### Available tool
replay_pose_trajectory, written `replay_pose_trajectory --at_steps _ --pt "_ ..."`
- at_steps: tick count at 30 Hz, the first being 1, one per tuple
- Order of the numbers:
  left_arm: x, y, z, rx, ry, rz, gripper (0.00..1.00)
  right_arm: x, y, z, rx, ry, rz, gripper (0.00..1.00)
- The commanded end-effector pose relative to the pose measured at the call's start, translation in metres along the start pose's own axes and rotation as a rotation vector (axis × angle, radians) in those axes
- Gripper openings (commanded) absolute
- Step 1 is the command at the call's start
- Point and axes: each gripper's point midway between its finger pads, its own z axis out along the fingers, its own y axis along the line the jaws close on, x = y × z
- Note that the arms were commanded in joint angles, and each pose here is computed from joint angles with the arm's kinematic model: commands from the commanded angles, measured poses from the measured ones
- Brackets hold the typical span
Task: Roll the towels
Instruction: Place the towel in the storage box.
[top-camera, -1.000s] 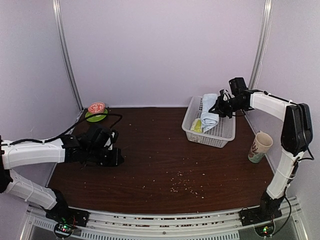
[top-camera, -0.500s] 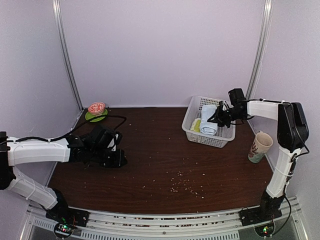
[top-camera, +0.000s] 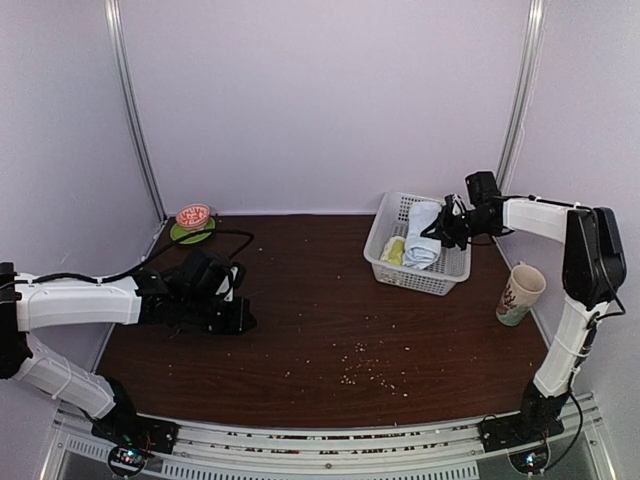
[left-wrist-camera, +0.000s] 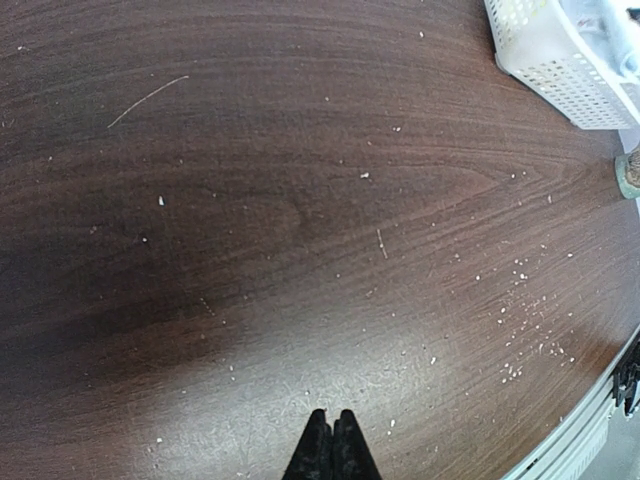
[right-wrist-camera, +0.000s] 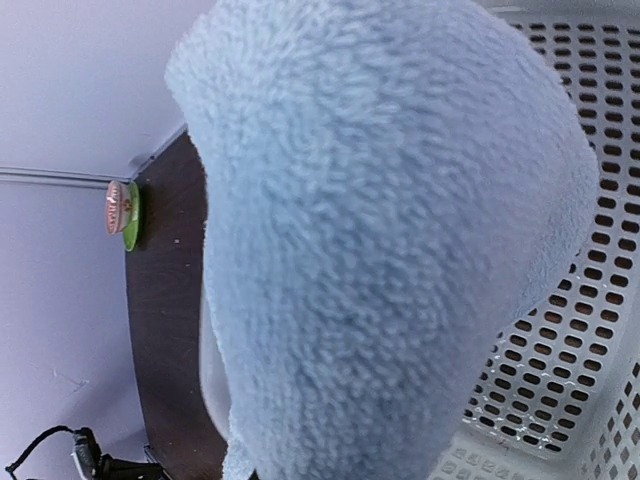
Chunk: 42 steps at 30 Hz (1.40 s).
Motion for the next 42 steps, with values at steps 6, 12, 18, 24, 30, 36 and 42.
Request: replay_pose_trajectory --at_steps 6,12,18,24,30,36,42 --pt "-0.013 -0.013 -0.004 0.052 -0.043 0.002 0.00 -0.012 0.066 -0.026 -0.312 -0.045 -0.044 0.00" --pt "-0.011 -0.013 -0.004 0.056 -0.039 0.006 0.00 -0.003 0.029 -0.007 -0.323 -0.025 0.020 0.00" --pt "-0.010 -0.013 -0.001 0.059 -0.030 0.010 0.00 0.008 -0.011 0.009 -0.254 0.006 0.066 0.00" --pt "-0.011 -0.015 0.003 0.061 -0.021 0.011 0.00 0.017 -0.051 0.020 -0.090 0.066 0.105 0.00" --pt "-0.010 -0.016 0.005 0.062 -0.016 0.017 0.00 0.018 -0.073 0.018 0.072 0.102 0.107 0.00" --pt "-0.009 -0.016 0.007 0.067 -0.015 0.019 0.00 0.020 -0.091 0.009 0.255 0.128 0.076 0.00" --pt "-0.008 -0.018 0.011 0.082 -0.007 0.019 0.00 0.029 -0.104 0.015 0.413 0.207 0.016 0.00"
